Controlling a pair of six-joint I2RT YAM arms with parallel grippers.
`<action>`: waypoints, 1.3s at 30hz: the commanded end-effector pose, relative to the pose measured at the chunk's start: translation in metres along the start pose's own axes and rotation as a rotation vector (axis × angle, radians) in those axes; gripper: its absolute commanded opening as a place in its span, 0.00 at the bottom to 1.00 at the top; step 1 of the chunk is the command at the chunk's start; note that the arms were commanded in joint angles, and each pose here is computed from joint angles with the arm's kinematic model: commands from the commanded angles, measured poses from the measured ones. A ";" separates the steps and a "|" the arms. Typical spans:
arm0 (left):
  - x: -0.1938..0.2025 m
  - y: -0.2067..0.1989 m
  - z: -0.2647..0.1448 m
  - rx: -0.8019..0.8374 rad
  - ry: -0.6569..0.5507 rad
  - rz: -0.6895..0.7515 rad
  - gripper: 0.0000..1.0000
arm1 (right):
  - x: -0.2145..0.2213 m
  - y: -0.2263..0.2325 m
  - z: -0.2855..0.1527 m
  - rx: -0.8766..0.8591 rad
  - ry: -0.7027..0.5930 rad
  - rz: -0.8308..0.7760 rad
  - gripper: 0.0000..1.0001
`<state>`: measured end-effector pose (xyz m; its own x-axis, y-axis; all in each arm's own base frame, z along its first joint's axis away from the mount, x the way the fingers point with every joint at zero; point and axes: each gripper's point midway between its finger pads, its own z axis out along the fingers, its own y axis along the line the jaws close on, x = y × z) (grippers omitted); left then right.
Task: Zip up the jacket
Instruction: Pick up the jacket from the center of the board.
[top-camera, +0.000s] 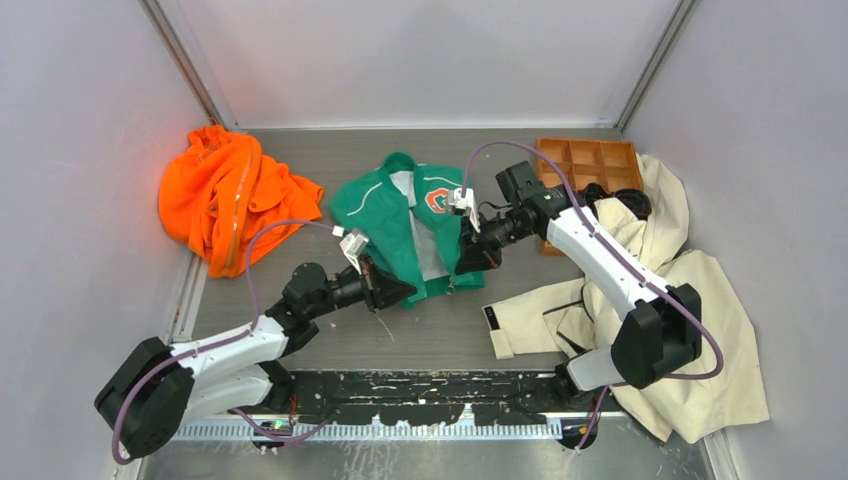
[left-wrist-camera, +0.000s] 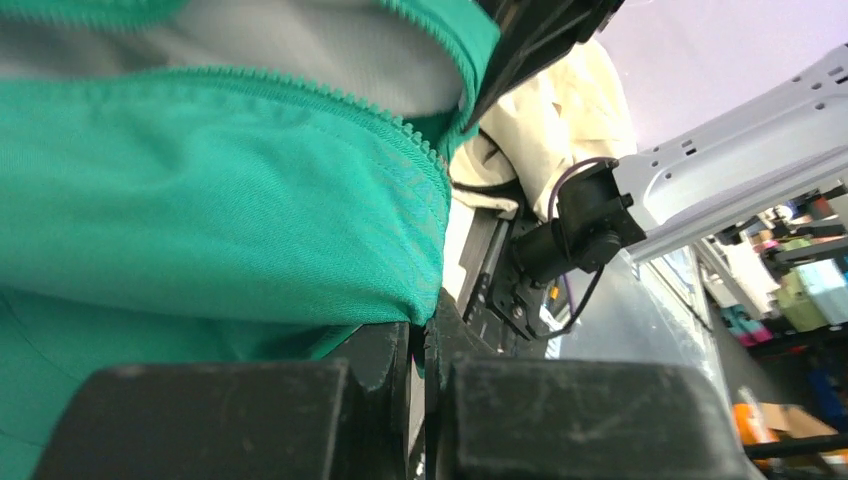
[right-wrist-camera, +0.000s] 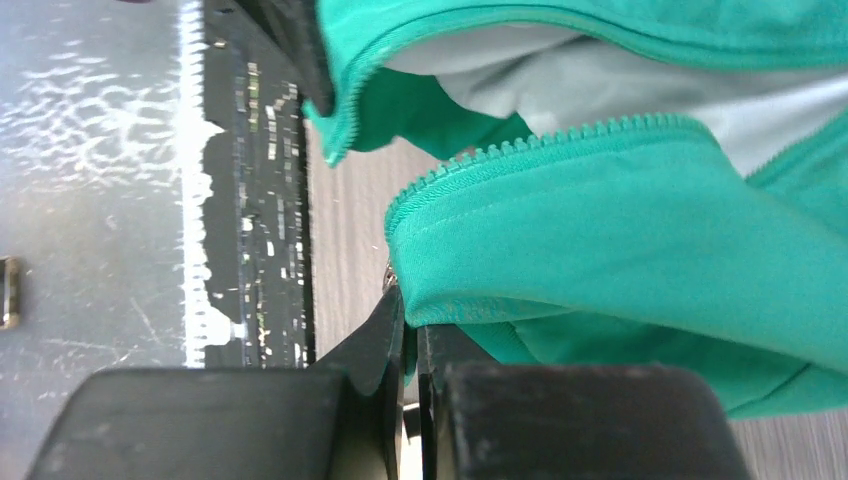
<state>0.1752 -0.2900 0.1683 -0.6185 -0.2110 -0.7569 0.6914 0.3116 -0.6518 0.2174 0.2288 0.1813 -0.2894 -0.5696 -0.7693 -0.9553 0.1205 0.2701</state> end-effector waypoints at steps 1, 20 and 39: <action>-0.052 -0.031 0.001 0.083 -0.154 0.210 0.00 | -0.022 0.045 -0.008 -0.217 -0.115 -0.100 0.01; -0.069 -0.049 0.003 0.224 -0.308 0.282 0.00 | -0.026 0.056 -0.005 -0.323 -0.169 -0.038 0.01; -0.065 -0.058 -0.005 0.180 -0.391 0.210 0.00 | -0.040 0.056 -0.015 -0.328 -0.265 0.039 0.01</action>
<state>0.1714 -0.2938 0.2280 -0.3917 -0.4252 -0.8160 0.8281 0.2235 -0.5140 0.1836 0.2425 0.2101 -0.4100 -0.4079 -0.8158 -0.8703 -0.0927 0.4838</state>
